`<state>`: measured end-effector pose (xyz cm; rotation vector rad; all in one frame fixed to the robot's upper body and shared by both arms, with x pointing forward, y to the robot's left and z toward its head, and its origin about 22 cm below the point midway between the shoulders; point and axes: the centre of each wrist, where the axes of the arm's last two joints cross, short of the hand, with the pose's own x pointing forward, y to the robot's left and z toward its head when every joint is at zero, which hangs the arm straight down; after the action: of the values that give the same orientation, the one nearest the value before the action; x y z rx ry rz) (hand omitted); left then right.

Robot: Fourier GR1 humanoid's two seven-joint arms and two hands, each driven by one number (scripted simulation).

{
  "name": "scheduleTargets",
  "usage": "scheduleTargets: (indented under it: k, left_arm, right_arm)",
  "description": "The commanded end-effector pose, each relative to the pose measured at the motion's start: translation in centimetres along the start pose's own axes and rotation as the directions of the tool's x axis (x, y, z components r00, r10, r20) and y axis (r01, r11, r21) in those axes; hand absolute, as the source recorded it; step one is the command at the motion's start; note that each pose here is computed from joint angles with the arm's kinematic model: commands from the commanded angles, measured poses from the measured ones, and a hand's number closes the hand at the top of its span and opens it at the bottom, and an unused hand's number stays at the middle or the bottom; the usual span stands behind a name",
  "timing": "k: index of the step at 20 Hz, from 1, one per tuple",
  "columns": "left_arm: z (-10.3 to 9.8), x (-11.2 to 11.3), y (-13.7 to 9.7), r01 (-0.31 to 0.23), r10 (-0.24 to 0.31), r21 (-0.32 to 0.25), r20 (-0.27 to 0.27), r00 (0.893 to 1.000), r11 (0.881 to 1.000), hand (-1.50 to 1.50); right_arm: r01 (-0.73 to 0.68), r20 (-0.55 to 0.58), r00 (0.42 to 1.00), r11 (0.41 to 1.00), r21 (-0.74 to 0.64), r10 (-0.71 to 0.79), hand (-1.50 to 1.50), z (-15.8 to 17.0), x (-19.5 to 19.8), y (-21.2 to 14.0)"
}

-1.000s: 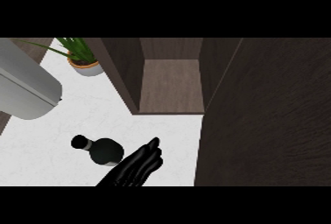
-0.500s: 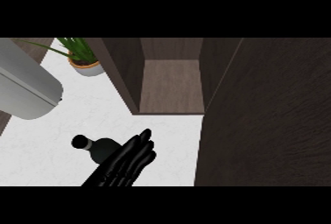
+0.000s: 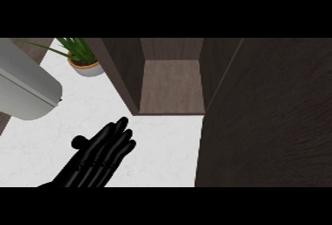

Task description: Pick up the wine, place it into the cabinet and close the cabinet

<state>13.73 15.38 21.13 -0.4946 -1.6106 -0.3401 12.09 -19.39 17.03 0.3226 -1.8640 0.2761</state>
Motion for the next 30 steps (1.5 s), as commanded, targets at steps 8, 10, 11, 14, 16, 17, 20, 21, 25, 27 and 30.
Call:
scheduleTargets:
  k: [8,10,11,14,16,17,20,21,25,27,30]
  left_arm:
    - [3.4,2.0,3.3,0.052,-0.062,0.087,0.113,0.992,0.995,-1.5]
    - [2.7,2.3,3.5,0.079,-0.09,0.091,0.123,0.988,0.993,-1.5]
    - [2.0,2.6,4.5,0.068,-0.079,0.097,0.116,0.99,0.993,-1.5]
    - [2.3,1.9,5.3,0.078,-0.094,0.139,0.113,0.989,0.987,-1.5]
    - [1.2,1.2,6.3,0.089,-0.101,0.122,0.099,0.99,0.989,-1.5]
    - [2.3,1.5,7.3,0.088,-0.103,0.142,0.104,0.989,0.986,-1.5]
    - [2.1,0.9,8.5,0.094,-0.108,0.156,0.083,0.991,0.983,-1.5]
    - [2.1,0.1,9.5,0.081,-0.095,0.181,0.069,0.993,0.98,-1.5]
    - [1.3,-0.9,10.6,0.071,-0.079,0.153,0.05,0.996,0.986,-1.5]
    - [2.7,-1.9,12.4,0.063,-0.068,0.153,0.023,0.997,0.986,-1.5]
    - [2.4,-2.6,13.4,0.061,-0.067,0.165,0.028,0.997,0.984,-1.5]
  right_arm:
    - [-0.005,0.062,0.998,1.0,-0.003,0.005,-1.5,3.1,4.5,0.2]
    - [-0.012,0.084,0.996,1.0,0.017,0.011,-1.5,3.0,5.0,0.2]
    - [-0.005,0.063,0.998,1.0,0.028,0.003,-1.5,3.3,4.4,0.4]
    - [0.013,0.088,0.996,1.0,0.013,-0.014,-1.5,3.3,5.3,0.3]
    - [0.0,0.082,0.997,1.0,0.004,0.0,-1.5,2.8,4.8,0.1]
    - [0.003,0.077,0.997,1.0,0.02,-0.005,-1.5,2.5,4.6,0.4]
    - [0.013,0.063,0.998,1.0,0.012,-0.014,-1.5,2.3,4.3,0.5]
    - [-0.011,0.08,0.997,1.0,0.015,0.01,-1.5,3.2,4.8,0.4]
    - [-0.008,0.081,0.997,0.999,0.036,0.005,-1.5,2.6,4.9,0.5]
    - [0.005,0.078,0.997,1.0,-0.004,-0.005,-1.5,2.9,4.4,0.7]
    - [0.003,0.082,0.997,1.0,0.012,-0.004,-1.5,3.2,5.1,0.8]
